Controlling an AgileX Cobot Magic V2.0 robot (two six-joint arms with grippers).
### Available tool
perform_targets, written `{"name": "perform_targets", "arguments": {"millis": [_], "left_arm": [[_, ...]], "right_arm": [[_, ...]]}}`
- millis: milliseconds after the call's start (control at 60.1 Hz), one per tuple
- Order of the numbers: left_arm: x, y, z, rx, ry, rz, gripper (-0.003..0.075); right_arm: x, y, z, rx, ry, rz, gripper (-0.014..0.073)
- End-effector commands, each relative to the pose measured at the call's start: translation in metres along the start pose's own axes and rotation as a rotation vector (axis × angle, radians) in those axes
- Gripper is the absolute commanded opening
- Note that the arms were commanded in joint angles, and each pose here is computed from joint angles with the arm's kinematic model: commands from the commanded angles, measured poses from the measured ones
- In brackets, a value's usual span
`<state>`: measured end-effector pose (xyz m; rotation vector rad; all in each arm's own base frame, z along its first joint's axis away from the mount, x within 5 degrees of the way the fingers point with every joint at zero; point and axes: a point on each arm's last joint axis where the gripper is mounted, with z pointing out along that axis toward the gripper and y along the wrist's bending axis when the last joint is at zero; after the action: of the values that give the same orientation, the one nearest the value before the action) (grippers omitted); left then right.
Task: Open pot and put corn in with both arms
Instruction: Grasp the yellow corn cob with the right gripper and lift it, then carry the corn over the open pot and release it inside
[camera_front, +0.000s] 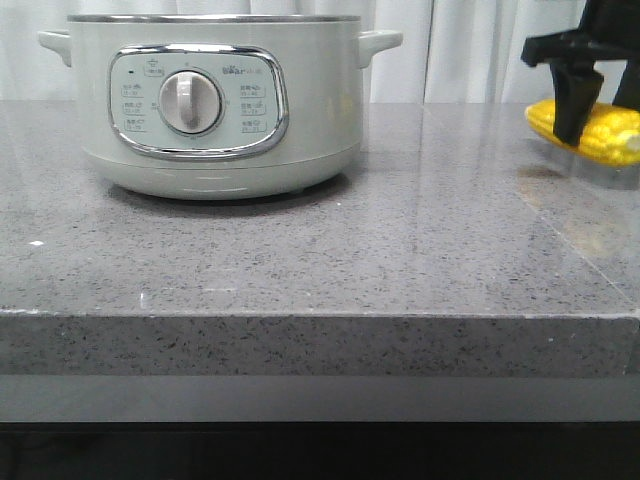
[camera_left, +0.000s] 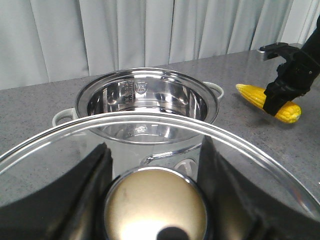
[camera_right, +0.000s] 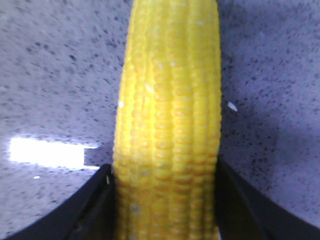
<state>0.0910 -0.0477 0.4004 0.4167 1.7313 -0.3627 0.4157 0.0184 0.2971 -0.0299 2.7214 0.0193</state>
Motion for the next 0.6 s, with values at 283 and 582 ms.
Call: {"name": "perform_targets", "arguments": {"millis": [283,582], "left_arm": [[-0.025,0.000,-0.009,0.001,-0.194,-0.016,0.0186],[-0.025,0.000,-0.009,0.001,-0.194,-0.016,0.0186]], "right_arm": [[-0.003,0.036,-0.152,-0.167,-0.392,-0.099,0.0278],[0.011,0.076,-0.210,-0.311,-0.544,-0.262,0.0278]]}}
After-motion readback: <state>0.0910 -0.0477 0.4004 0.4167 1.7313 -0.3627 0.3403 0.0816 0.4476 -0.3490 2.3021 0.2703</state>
